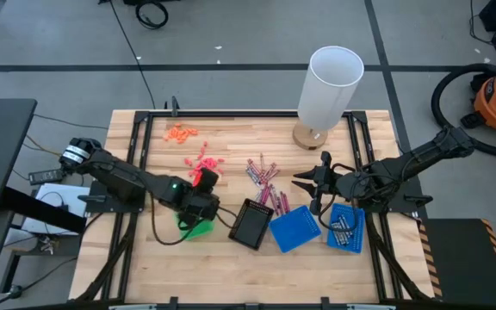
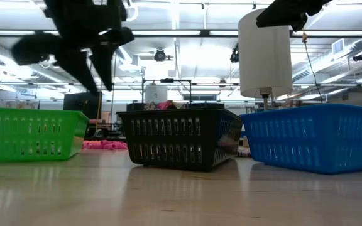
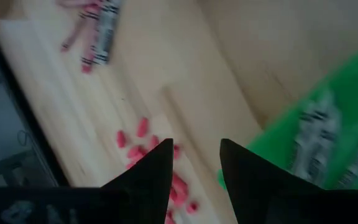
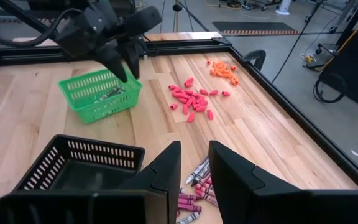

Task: Sort crayons
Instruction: Put the white crayon into the green bin

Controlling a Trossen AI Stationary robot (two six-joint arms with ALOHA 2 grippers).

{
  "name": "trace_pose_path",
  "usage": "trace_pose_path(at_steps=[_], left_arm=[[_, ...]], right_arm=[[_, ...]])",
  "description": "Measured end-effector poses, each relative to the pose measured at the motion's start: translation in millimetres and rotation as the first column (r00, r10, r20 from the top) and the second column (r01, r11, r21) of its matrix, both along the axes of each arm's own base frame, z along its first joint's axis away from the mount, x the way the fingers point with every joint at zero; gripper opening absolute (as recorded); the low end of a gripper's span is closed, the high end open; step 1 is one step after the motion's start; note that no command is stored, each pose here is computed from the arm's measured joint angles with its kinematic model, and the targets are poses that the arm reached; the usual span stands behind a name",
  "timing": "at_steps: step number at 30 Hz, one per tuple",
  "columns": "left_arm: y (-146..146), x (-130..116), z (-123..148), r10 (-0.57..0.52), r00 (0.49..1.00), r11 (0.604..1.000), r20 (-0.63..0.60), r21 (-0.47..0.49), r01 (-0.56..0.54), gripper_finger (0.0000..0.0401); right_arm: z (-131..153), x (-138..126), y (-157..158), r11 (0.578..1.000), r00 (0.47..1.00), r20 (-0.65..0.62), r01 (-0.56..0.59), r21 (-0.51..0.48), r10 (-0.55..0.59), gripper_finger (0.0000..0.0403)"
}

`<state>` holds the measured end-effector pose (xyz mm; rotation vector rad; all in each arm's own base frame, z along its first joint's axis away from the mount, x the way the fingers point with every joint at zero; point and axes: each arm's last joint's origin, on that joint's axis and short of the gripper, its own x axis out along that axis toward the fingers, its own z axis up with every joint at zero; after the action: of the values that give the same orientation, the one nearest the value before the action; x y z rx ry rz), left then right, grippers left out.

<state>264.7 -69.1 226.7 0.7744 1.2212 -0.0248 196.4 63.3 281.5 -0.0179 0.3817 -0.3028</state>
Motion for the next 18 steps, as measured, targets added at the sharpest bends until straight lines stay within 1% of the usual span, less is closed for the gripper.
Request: trace_pose_path(at_steps=[5,8,12,15,18], left_arm=[[15.5,15.1,4.1,0.043,0.993,0.999,0.114,-0.018,-0.042,0.0144],[24.6,22.0,1.8,0.057,0.990,0.998,0.130,-0.013,-0.056,0.0144],[36.4,31.1,-10.5,0.056,0.989,0.998,0.137,0.001,-0.057,0.0144],[45.9,35.7,-21.4,0.038,0.988,0.999,0.147,-0.004,-0.038,0.0144],[57.4,40.2,-26.3,0.020,0.981,1.000,0.195,-0.025,-0.016,0.0144]], right_arm=[[0.1,-0.1,0.0,1.000,1.000,0.000,0.000,-0.001,0.000,0.0092],[0.0,0.0,0.0,1.000,1.000,-0.001,-0.001,-0.003,0.001,0.0092],[-6.7,-0.7,-0.3,1.000,1.000,-0.016,-0.002,-0.010,0.002,0.0092],[-9.0,-0.3,-0.7,1.000,1.000,-0.013,-0.002,-0.015,0.002,0.0092],[-8.4,0.0,-0.6,1.000,1.000,-0.006,-0.006,-0.020,0.006,0.0092]])
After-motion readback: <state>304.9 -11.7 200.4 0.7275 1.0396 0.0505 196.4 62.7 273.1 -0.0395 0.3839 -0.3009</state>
